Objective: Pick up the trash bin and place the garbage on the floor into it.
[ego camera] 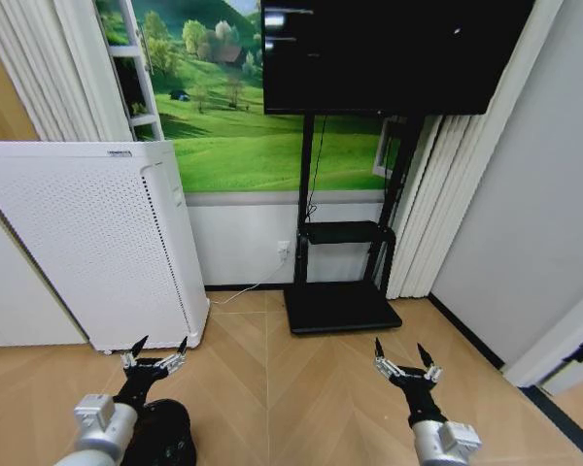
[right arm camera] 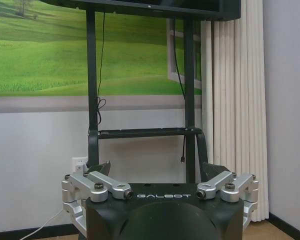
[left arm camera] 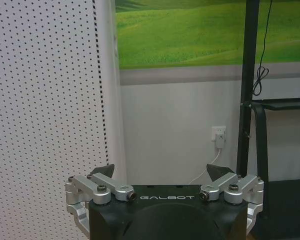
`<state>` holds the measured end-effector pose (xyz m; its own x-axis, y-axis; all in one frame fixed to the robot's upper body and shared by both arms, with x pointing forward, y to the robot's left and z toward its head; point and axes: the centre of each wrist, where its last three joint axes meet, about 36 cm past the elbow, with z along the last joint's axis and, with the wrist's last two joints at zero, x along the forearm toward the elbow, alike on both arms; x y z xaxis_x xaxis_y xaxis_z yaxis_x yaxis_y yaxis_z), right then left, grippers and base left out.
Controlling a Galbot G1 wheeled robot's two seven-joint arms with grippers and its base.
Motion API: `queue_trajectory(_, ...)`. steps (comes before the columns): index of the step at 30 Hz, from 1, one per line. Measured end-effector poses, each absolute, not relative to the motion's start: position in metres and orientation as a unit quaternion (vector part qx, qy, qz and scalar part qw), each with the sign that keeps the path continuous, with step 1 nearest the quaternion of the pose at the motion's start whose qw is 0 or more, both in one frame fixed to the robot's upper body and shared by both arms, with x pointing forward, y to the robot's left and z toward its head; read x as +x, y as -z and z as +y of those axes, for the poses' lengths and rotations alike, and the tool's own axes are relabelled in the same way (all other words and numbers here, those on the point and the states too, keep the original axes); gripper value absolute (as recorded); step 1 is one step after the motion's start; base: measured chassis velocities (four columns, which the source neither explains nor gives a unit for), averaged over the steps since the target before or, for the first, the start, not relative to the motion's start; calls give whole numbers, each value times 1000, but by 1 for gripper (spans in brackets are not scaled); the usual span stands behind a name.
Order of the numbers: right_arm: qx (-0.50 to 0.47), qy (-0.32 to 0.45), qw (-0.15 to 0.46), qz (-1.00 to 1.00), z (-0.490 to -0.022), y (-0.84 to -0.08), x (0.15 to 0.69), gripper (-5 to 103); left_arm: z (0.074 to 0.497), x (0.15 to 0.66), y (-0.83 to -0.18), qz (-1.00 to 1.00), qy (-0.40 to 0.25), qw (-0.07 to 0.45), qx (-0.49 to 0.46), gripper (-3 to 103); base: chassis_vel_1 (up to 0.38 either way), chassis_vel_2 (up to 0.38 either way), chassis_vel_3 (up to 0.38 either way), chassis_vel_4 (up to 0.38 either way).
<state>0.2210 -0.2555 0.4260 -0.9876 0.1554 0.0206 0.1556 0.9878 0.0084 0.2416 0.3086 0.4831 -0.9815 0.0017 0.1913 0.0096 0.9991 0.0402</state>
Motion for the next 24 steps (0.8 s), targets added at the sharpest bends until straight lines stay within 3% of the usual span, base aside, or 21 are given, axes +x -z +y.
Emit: queue_trajectory(24,-78,5,10,-997,-256,-426,221,100,309,242,-483,-995,20,96,-3,100,0,0,0,0)
